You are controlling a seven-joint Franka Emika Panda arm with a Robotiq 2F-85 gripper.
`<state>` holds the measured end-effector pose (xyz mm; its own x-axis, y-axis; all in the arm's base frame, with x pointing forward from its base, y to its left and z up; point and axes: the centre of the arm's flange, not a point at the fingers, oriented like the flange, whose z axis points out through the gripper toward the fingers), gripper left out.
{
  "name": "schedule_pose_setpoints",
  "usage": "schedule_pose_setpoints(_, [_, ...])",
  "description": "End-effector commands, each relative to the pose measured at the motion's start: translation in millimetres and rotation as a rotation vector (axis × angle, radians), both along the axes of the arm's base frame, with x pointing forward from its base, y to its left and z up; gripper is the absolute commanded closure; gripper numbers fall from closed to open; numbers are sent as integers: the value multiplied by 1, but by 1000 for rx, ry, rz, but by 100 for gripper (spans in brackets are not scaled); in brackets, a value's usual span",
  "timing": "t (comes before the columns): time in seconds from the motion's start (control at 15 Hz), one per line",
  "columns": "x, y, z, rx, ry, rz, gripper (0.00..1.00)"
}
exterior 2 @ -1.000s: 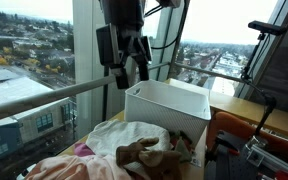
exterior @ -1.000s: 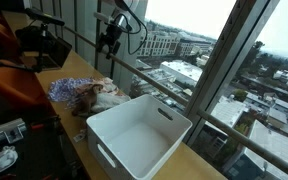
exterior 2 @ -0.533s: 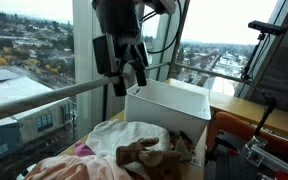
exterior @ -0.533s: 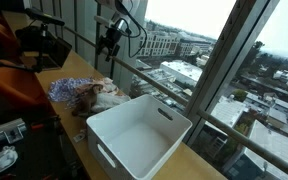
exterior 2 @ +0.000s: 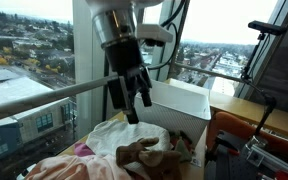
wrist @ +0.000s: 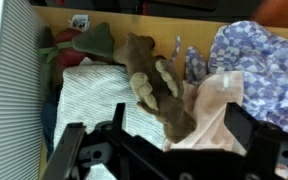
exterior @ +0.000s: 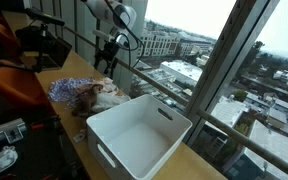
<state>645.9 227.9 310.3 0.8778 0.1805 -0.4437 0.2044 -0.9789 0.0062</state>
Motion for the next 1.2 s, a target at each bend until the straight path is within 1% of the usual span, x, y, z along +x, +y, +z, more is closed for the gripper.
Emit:
schedule_pose_setpoints(0.0, [-29,-24,-55,-9,-31,118,0])
schedule_pose_setpoints(0.27, [-48,-30,-118,22,-53,219,0])
schedule_pose_setpoints(0.53, [-68,-21,-153,59,-28,242,0])
schedule_pose_setpoints(0.6, [-71,-19,-158,63,-27,245,25])
schedule_pose_setpoints(0.67, [-76,-19,-160,63,-27,247,26])
schedule_pose_setpoints(0.93, [-81,-17,-157,61,-46,249,58])
schedule_pose_setpoints(1.07, [-80,-16,-142,57,-57,246,72])
schedule_pose_setpoints(1.13, [-80,-16,-128,53,-61,240,78])
